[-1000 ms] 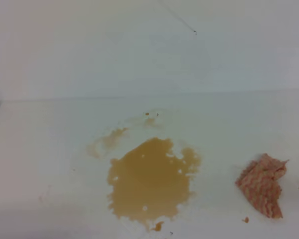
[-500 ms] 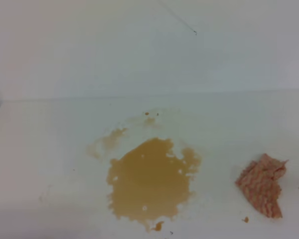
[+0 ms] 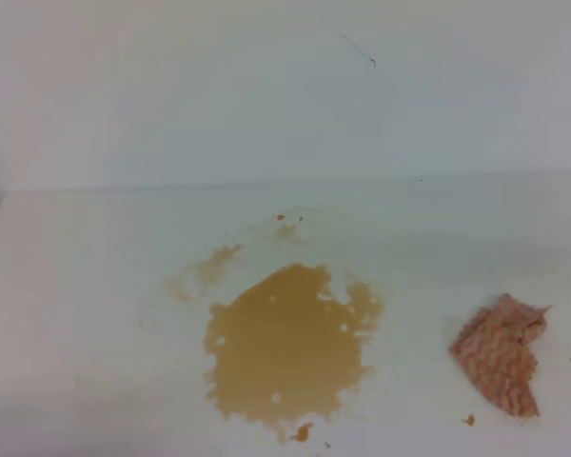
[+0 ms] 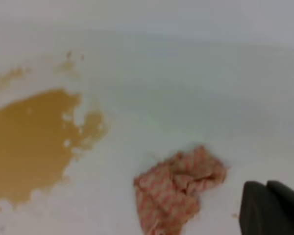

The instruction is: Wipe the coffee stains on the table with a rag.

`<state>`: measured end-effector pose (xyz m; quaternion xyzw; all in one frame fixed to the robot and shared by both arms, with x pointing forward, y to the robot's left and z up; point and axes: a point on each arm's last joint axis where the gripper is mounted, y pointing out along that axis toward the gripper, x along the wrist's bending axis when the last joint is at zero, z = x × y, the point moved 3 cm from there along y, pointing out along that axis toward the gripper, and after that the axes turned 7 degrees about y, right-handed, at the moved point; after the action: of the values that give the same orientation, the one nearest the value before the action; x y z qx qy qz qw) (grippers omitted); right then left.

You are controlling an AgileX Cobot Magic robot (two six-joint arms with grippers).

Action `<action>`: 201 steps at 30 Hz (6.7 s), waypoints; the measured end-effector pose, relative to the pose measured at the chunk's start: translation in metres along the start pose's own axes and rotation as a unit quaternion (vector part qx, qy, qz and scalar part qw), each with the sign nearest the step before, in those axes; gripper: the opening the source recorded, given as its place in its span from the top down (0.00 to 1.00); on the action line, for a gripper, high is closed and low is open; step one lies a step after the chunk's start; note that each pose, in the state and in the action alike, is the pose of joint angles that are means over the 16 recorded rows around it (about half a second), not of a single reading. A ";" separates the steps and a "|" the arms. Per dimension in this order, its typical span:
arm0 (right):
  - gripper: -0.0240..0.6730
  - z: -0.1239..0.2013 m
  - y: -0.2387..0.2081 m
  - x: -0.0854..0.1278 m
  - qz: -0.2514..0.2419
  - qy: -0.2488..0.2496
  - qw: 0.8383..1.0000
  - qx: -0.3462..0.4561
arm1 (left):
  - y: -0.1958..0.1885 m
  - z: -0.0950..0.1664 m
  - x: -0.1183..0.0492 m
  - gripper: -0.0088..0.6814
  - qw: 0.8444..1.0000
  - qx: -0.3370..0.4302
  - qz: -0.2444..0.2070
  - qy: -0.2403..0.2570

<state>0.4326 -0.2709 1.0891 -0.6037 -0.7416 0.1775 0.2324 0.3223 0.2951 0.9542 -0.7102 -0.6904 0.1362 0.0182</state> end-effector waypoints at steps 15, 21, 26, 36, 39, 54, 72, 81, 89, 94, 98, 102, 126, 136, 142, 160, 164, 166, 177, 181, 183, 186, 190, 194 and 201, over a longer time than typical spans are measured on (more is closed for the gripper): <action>0.68 -0.009 0.136 0.014 -0.064 -0.129 0.956 0.256 | 0.000 0.000 0.000 0.99 1.000 0.000 0.000 0.000; 0.47 0.011 0.183 0.023 -0.069 -0.153 0.940 0.297 | 0.000 0.000 0.000 0.99 1.000 0.000 0.000 0.000; 0.37 0.034 0.215 0.021 -0.068 -0.156 0.929 0.328 | 0.000 0.000 0.000 0.99 1.000 0.000 0.000 0.000; 0.49 0.075 0.252 0.015 -0.064 -0.147 0.909 0.386 | 0.000 0.000 0.000 0.99 1.000 0.000 0.000 0.000; 0.57 0.083 0.258 0.017 -0.065 -0.147 0.904 0.397 | 0.000 0.000 0.000 0.99 1.000 0.000 0.000 0.000; 0.79 0.081 0.305 0.074 -0.097 -0.174 0.890 0.410 | 0.000 0.000 0.000 0.99 1.000 0.000 0.000 0.000; 0.80 0.060 0.374 0.175 -0.155 -0.206 0.891 0.373 | 0.000 0.000 0.000 0.99 1.000 0.000 0.000 0.000; 0.80 0.063 0.384 0.208 -0.183 -0.210 0.893 0.355 | 0.000 0.000 0.000 0.99 1.000 0.000 0.000 0.000; 0.80 0.076 0.374 0.242 -0.219 -0.239 0.879 0.350 | 0.000 0.000 0.000 0.99 1.000 0.000 0.000 0.000; 0.80 0.087 0.363 0.265 -0.234 -0.259 0.868 0.352 | 0.000 0.000 0.000 0.99 1.000 0.000 0.000 0.000; 0.80 0.090 0.355 0.277 -0.234 -0.271 0.864 0.355 | 0.000 0.000 0.000 0.99 1.000 0.000 0.000 0.000; 0.80 0.084 0.346 0.284 -0.225 -0.279 0.863 0.356 | 0.000 0.000 0.000 0.99 1.000 0.000 0.000 0.000; 0.80 0.051 0.256 0.369 -0.278 -0.274 0.874 0.289 | 0.000 0.000 0.000 0.99 1.000 0.000 0.000 0.000; 0.81 0.103 0.285 0.345 -0.203 -0.291 0.867 0.351 | 0.000 0.000 0.000 0.99 1.000 0.000 0.000 0.000; 0.81 0.110 0.291 0.324 -0.175 -0.288 0.869 0.363 | 0.000 0.000 0.000 0.99 1.000 0.000 0.000 0.000; 0.80 0.098 0.271 0.226 -0.152 -0.259 0.896 0.326 | 0.000 0.000 0.000 0.99 1.000 -0.003 0.001 0.000; 0.80 0.100 0.268 0.197 -0.139 -0.246 0.902 0.327 | -0.001 -0.001 0.000 0.99 1.000 -0.005 0.001 0.000; 0.80 0.100 0.266 0.186 -0.135 -0.242 0.904 0.326 | -0.001 -0.001 0.000 0.99 1.000 -0.006 0.001 0.000; 0.81 0.077 0.234 0.177 -0.191 -0.219 0.911 0.293 | -0.001 -0.001 0.000 0.99 1.000 -0.007 0.001 0.000; 0.81 0.069 0.218 0.191 -0.246 -0.214 0.904 0.278 | -0.001 -0.001 0.000 0.99 1.000 -0.008 0.001 0.001; 0.81 0.067 0.212 0.199 -0.272 -0.210 0.899 0.272 | -0.001 -0.001 0.000 0.99 1.000 -0.008 0.001 0.001; 0.81 0.069 0.208 0.210 -0.304 -0.208 0.891 0.267 | -0.001 -0.001 0.000 0.99 1.000 -0.008 0.001 0.001; 0.81 0.081 0.213 0.220 -0.330 -0.209 0.878 0.277 | -0.001 -0.001 0.000 0.99 1.000 -0.008 0.001 0.001; 0.81 0.095 0.226 0.227 -0.330 -0.214 0.871 0.295 | -0.001 -0.001 0.000 0.99 1.000 -0.008 0.001 0.001; 0.81 0.105 0.258 0.224 -0.284 -0.220 0.876 0.322 | -0.001 -0.001 0.000 0.99 1.000 -0.007 0.001 0.000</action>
<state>0.5471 0.0038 0.8915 -0.2046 -0.8152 0.4606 0.2854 0.3215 0.2951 0.9553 -0.7112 -0.6905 0.1312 0.0136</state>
